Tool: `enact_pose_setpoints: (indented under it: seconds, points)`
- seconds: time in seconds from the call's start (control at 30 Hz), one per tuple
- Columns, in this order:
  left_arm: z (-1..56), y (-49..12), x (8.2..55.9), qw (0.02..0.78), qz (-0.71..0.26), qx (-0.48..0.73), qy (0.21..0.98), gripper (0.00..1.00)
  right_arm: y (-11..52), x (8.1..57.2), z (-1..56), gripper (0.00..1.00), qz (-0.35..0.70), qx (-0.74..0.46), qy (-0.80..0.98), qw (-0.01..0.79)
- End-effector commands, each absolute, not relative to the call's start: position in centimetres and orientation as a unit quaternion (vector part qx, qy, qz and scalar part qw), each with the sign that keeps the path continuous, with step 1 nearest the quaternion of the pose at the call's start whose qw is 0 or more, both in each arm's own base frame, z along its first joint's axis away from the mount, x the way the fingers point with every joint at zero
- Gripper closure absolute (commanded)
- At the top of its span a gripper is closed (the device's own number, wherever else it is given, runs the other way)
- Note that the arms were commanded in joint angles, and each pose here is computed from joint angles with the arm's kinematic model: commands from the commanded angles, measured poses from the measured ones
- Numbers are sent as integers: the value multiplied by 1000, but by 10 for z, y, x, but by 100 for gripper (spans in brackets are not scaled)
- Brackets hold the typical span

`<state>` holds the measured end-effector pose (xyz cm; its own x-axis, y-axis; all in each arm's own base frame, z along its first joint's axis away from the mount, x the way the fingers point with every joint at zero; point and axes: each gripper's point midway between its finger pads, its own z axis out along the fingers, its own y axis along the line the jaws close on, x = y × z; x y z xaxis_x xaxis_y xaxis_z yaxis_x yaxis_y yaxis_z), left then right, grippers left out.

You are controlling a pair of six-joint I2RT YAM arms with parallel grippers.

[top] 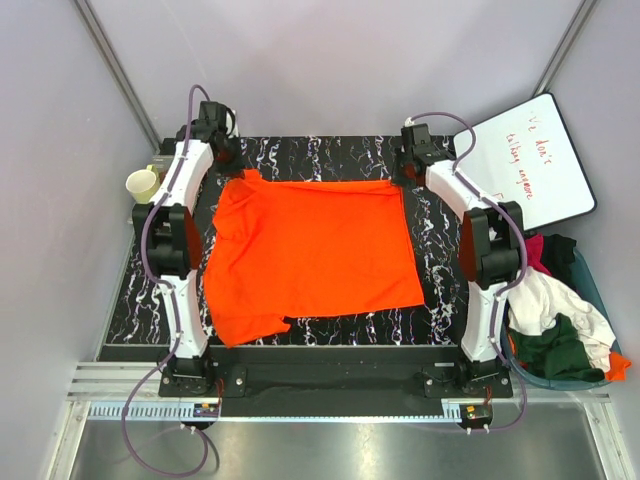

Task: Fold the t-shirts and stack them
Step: Flatten the tshirt out, then fold the tshirt

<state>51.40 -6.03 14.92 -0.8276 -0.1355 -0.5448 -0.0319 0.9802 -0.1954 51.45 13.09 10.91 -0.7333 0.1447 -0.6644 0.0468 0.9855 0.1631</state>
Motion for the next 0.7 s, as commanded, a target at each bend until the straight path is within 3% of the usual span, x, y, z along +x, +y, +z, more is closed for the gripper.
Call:
enact_pose_setpoints:
  seconds: [0.0, 0.23, 0.67]
  points:
    - [191, -67, 519, 337, -110, -33, 934, 100, 134, 546, 157, 100, 102, 53, 903, 413]
    - [200, -55, 486, 334, -85, -48, 937, 100, 139, 526, 149, 100, 130, 44, 916, 376]
    - [133, -54, 375, 175, -82, -103, 976, 100, 140, 467, 110, 100, 137, 30, 954, 266]
